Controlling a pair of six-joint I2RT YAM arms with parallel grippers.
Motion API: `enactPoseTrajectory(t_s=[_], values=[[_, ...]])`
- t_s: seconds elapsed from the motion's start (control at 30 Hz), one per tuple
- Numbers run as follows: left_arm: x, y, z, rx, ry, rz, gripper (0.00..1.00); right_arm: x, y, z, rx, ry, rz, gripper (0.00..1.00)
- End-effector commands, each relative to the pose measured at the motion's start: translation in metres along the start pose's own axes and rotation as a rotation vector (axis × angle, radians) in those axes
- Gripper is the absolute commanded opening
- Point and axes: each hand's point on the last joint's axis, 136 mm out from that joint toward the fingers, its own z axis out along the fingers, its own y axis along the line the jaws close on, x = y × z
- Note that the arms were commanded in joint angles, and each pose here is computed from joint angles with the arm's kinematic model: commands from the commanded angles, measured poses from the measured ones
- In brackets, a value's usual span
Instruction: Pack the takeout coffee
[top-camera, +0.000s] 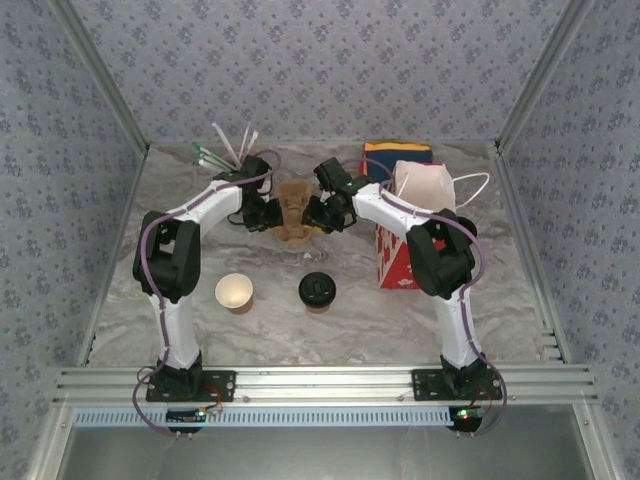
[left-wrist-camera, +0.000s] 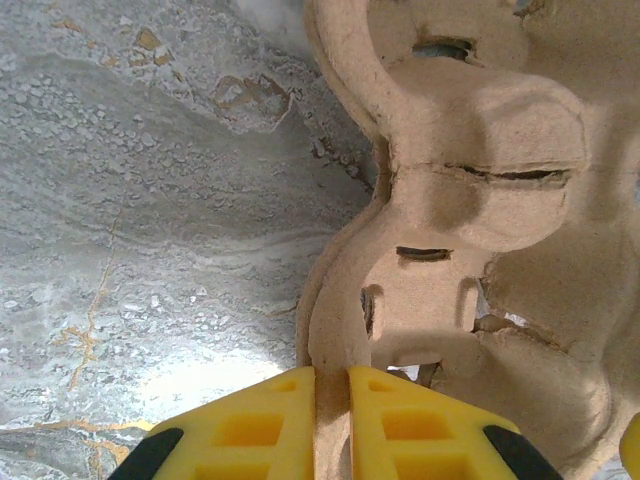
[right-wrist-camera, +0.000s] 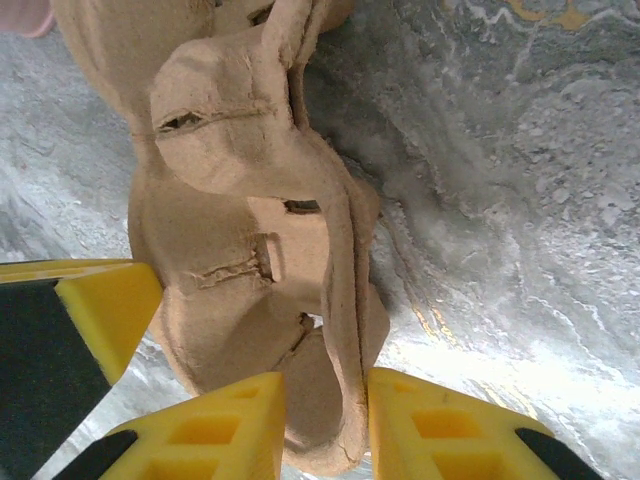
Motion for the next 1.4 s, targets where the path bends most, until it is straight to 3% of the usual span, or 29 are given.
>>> enactPoseTrajectory(t_s=[0.0,0.6,1.37], values=[[-0.001,-0.015,-0.011,0.053,-0.016,0.008,0.14,0.000,0.016,-0.002,-0.089,0.006,0.011,0.28],[-0.014,-0.014,-0.036,0.056,-0.073,-0.003,0.13,-0.006,0.012,-0.008,-0.042,-0.027,-0.002,0.33],[-0.002,0.001,-0.020,0.040,-0.033,-0.025,0.12,-0.007,0.002,-0.002,0.029,-0.025,0.008,0.35]])
